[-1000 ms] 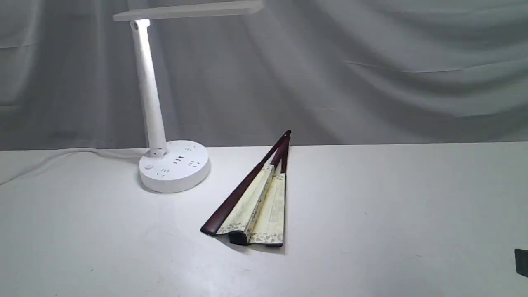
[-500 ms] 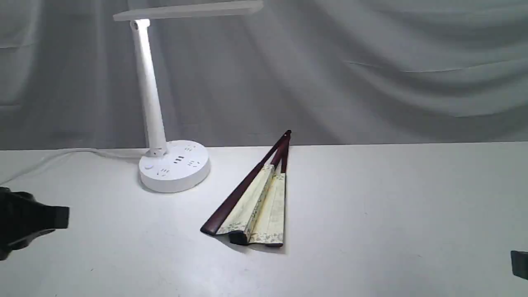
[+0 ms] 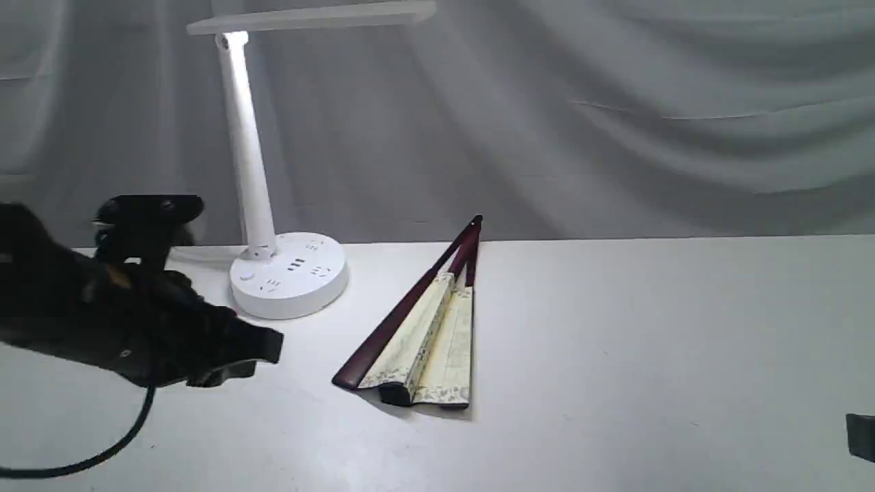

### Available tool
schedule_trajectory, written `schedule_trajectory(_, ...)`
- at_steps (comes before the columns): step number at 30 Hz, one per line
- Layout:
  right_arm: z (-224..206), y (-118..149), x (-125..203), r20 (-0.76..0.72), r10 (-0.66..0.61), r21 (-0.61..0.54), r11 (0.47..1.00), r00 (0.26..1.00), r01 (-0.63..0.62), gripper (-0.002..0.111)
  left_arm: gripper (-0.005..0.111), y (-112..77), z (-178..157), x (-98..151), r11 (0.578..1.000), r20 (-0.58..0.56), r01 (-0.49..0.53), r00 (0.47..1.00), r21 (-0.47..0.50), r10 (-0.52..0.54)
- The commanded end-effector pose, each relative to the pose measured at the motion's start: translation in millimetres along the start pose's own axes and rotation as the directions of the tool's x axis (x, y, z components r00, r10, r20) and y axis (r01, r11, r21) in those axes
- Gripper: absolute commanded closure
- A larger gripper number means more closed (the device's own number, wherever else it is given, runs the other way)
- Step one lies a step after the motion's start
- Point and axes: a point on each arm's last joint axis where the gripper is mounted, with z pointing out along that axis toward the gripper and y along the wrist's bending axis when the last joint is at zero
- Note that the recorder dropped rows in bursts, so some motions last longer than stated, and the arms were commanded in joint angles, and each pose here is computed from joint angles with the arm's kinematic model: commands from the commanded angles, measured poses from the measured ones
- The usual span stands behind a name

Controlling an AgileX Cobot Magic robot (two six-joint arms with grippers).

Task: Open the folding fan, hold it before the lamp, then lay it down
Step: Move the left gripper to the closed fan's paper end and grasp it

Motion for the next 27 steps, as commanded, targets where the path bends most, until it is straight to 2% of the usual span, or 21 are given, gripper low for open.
schedule_trajectory(1,-0.5,0.8,-3.0,0.014,0.020,-0.007,1.000,1.000,-0.020,0.108,0.063,-13.0,14.7,-14.2,1.000,-0.039,-0.005,0.999,0.031,0.006)
schedule_trajectory(3,-0.5,0.8,-3.0,0.014,0.020,-0.007,1.000,1.000,-0.020,0.108,0.056,-18.3,21.6,-24.3,0.999,-0.040,-0.018,0.999,0.040,0.019)
schedule_trajectory(6,-0.5,0.8,-3.0,0.014,0.020,-0.007,1.000,1.000,-0.020,0.108,0.051,-23.2,34.5,-35.0,0.998,-0.041,-0.007,0.999,0.056,0.009)
schedule_trajectory(11,-0.5,0.8,-3.0,0.014,0.023,-0.008,1.000,1.000,-0.023,0.108,0.051,-30.1,56.9,-51.1,0.992,-0.057,0.068,0.996,0.111,-0.062)
schedule_trajectory(17,-0.6,0.9,-3.7,0.022,0.027,-0.009,1.000,0.999,-0.027,0.108,0.051,-42.0,88.6,-54.6,0.988,-0.094,0.005,0.996,0.155,0.010)
schedule_trajectory(22,-0.6,0.9,-3.7,0.022,0.027,-0.009,1.000,0.999,-0.027,0.108,0.051,-52.8,111.3,-54.4,0.988,-0.052,0.015,0.999,0.155,-0.007)
schedule_trajectory(27,-0.6,0.9,-3.7,0.022,0.027,-0.009,1.000,0.999,-0.027,0.108,0.046,-63.6,129.1,-55.7,0.991,0.071,-0.075,0.995,0.114,0.067)
